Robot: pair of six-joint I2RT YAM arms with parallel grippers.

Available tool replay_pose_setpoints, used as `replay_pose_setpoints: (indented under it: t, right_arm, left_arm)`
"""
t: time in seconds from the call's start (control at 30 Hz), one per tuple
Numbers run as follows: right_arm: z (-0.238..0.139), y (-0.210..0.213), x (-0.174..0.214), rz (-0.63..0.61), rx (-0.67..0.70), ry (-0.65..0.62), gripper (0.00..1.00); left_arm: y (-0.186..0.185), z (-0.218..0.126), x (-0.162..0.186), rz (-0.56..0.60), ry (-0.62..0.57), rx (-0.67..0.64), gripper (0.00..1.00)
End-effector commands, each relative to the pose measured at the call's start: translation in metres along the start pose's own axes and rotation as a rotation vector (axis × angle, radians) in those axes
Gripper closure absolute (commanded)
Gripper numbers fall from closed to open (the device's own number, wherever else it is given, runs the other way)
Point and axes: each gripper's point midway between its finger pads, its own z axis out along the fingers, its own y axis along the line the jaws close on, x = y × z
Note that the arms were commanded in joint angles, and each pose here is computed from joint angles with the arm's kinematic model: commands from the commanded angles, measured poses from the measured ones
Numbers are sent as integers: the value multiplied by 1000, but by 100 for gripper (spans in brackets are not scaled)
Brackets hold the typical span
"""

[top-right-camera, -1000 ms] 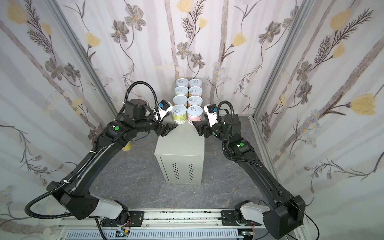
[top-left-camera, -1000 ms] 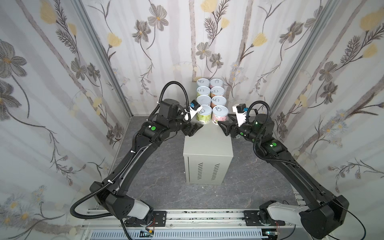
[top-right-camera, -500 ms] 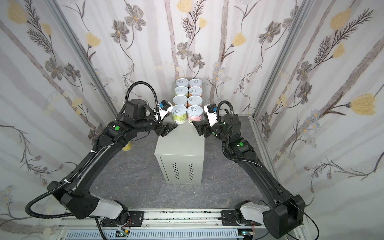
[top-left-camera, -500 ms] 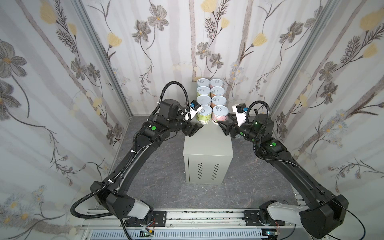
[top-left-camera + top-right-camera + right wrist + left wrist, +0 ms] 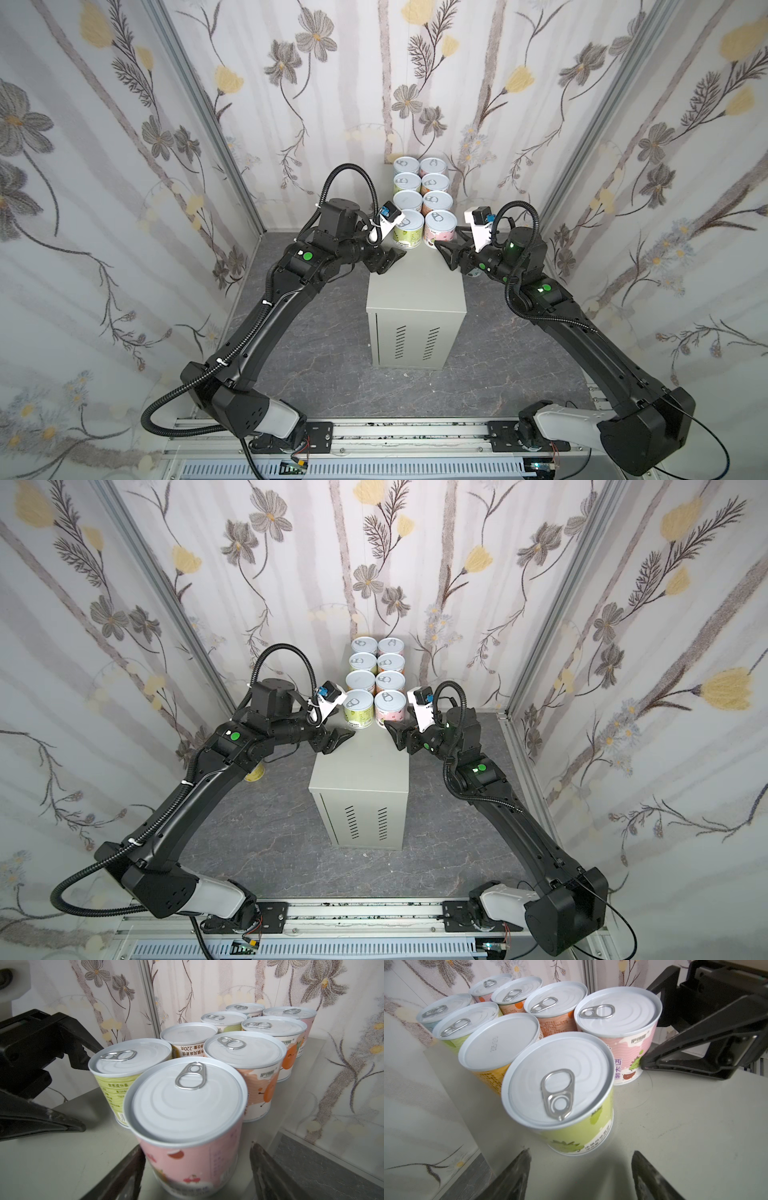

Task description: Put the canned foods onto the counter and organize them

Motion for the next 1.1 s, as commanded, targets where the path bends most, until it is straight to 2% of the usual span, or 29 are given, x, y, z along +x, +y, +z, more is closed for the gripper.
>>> replay_pose_setpoints:
  t: [0.0,1.07]
  right_arm:
    - [2,0,-3,-12,-5,-11,21]
    - [8,1,1,-19,-21,-11,22]
  left_arm:
    - [1,1,-4,17,-15,-3,24]
    - [3,5,1,17,5,-5,24]
